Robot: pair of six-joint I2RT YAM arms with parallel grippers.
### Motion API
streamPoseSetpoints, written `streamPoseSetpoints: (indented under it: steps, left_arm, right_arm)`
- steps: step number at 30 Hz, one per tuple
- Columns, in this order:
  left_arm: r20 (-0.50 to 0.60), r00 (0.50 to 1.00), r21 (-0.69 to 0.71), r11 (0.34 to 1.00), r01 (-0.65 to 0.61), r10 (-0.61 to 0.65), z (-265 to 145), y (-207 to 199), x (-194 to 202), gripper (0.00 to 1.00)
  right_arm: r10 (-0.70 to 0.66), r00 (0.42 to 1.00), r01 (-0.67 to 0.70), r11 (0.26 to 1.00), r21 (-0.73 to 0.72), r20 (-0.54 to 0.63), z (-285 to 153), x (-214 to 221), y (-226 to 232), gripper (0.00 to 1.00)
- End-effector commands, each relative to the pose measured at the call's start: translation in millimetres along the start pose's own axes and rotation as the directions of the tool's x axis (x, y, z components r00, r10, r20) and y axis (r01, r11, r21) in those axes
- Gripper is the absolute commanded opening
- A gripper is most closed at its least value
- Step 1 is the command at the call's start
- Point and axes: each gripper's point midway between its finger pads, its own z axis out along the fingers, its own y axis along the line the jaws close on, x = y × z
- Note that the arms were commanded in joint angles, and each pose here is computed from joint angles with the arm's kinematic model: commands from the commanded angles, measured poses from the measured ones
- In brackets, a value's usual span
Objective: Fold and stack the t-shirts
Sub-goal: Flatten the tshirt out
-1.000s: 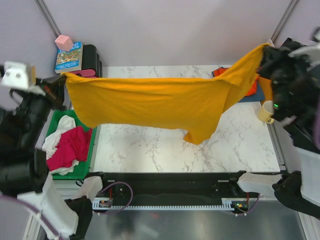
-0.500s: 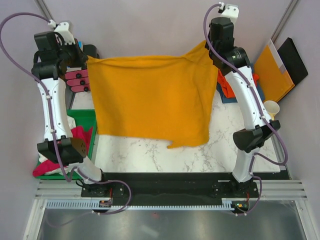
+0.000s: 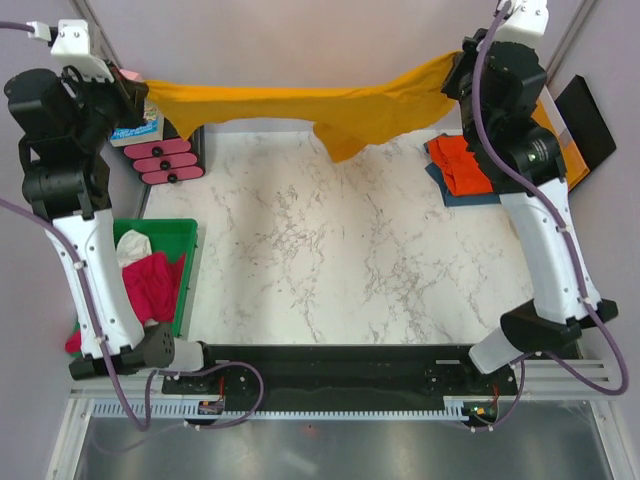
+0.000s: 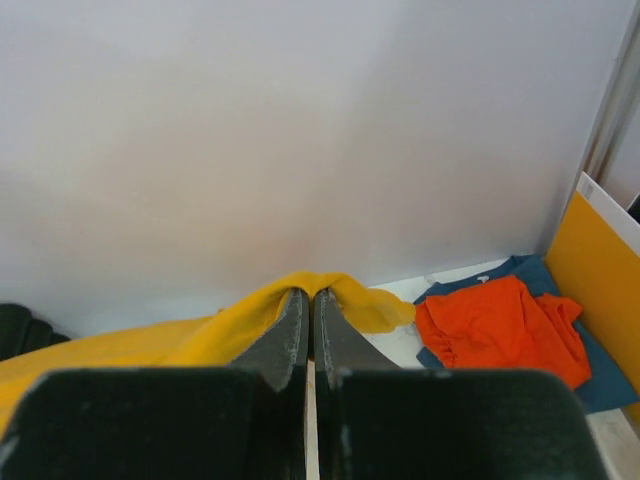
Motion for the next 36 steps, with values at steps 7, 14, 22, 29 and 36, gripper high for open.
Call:
streamPoseSetpoints:
  steps: [7, 14, 22, 29, 36]
  left_arm:
    - [0.174, 0.981, -0.021, 0.997, -0.08, 0.082, -148.8, -51.5, -38.3, 0.02]
    - [0.221, 0.971, -0.044, 0.995, -0.087, 0.095, -176.1, -58.6, -59.6, 0.02]
    - [0.116, 0.992, -0.016, 0.998, -0.054, 0.055, -122.2, -41.9, -24.4, 0.02]
    - [-0.157, 0.987, 0.045, 0.998, 0.041, -0.033, -25.9, -13.9, 106.1, 0.02]
    - [-0.346, 0.938, 0.088, 0.995, 0.048, -0.015, 63.1, 10.4, 232.6, 0.02]
  right_arm:
    - [0.073, 0.974, -0.061, 0.996, -0.063, 0.212, -132.5, -111.5, -39.1, 0.0]
    - [0.1, 0.965, -0.087, 0.994, -0.06, 0.245, -150.1, -127.2, -54.1, 0.0]
    - [0.008, 0.991, -0.014, 0.999, 0.042, 0.132, -103.3, -58.0, -37.5, 0.0]
    - [-0.024, 0.999, 0.027, 0.996, 0.081, -0.042, -17.5, 51.7, -34.7, 0.0]
    - [-0.116, 0.953, 0.153, 0.982, 0.115, -0.279, 95.7, 213.4, -32.1, 0.0]
